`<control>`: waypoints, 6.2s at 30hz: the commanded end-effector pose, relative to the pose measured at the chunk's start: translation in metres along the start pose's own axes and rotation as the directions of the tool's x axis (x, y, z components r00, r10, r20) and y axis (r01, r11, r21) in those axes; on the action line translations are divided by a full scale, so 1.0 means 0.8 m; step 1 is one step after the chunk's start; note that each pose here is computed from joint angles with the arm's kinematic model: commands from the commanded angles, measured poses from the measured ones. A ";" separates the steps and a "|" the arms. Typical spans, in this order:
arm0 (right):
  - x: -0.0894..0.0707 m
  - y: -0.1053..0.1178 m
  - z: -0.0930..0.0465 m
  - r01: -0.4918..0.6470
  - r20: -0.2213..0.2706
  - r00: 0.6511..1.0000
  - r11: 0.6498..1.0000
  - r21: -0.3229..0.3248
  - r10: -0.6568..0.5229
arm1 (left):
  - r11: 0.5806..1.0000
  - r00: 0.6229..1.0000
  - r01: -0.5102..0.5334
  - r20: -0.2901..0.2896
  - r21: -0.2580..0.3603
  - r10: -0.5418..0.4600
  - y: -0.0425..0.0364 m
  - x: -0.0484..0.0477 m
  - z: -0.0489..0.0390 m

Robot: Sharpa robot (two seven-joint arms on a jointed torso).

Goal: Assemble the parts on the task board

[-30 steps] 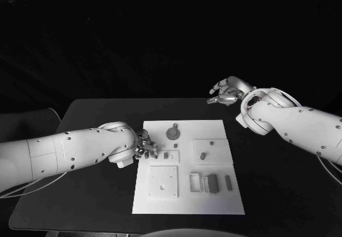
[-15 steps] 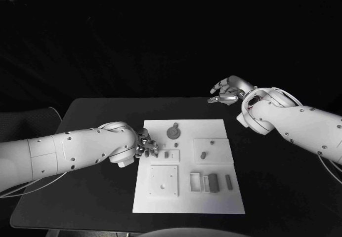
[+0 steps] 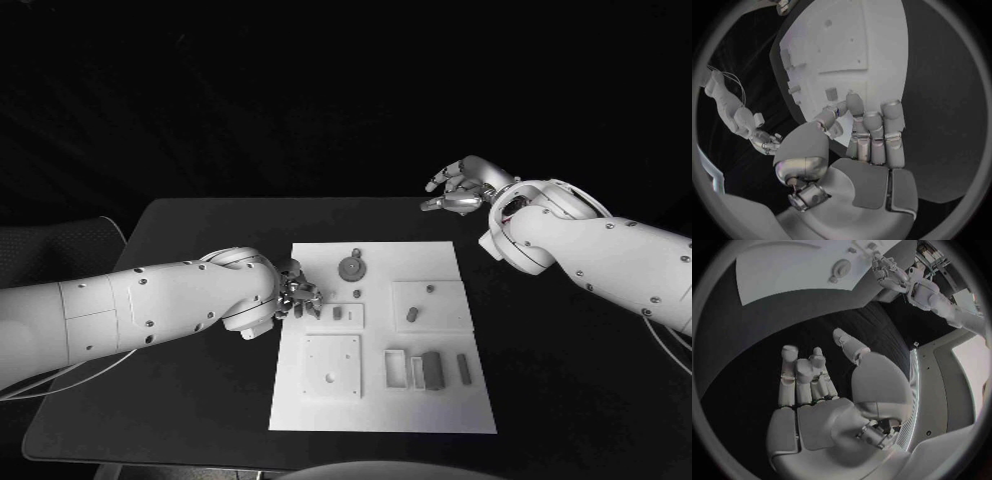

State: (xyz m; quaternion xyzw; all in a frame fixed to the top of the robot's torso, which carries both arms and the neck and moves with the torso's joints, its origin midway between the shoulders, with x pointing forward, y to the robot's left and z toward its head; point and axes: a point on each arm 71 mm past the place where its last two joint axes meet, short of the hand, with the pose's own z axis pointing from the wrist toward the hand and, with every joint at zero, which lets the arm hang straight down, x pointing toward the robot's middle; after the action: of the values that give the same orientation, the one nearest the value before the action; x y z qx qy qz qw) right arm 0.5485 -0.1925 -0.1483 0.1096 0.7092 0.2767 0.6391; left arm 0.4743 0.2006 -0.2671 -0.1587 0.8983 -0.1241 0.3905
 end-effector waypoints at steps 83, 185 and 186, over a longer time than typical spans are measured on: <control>0.003 -0.004 -0.002 0.001 -0.017 1.000 1.000 0.000 -0.001 | 0.992 0.979 0.115 0.161 0.046 -0.121 0.0071 -0.005 -0.010; 0.009 -0.013 -0.002 0.006 -0.035 0.999 1.000 0.019 -0.005 | 0.989 0.968 0.144 0.206 0.027 -0.146 0.0196 0.049 -0.006; 0.009 -0.013 -0.002 0.006 -0.035 0.999 1.000 0.020 -0.005 | 0.989 0.968 0.146 0.201 0.025 -0.148 0.0197 0.049 -0.006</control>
State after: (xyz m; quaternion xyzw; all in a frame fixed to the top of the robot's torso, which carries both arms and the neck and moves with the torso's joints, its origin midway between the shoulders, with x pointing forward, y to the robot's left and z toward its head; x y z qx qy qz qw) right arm 0.5481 -0.1985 -0.1589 0.1132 0.7197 0.2685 0.6302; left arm 0.4432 0.2020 -0.2935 -0.2389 0.8327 -0.1408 0.4793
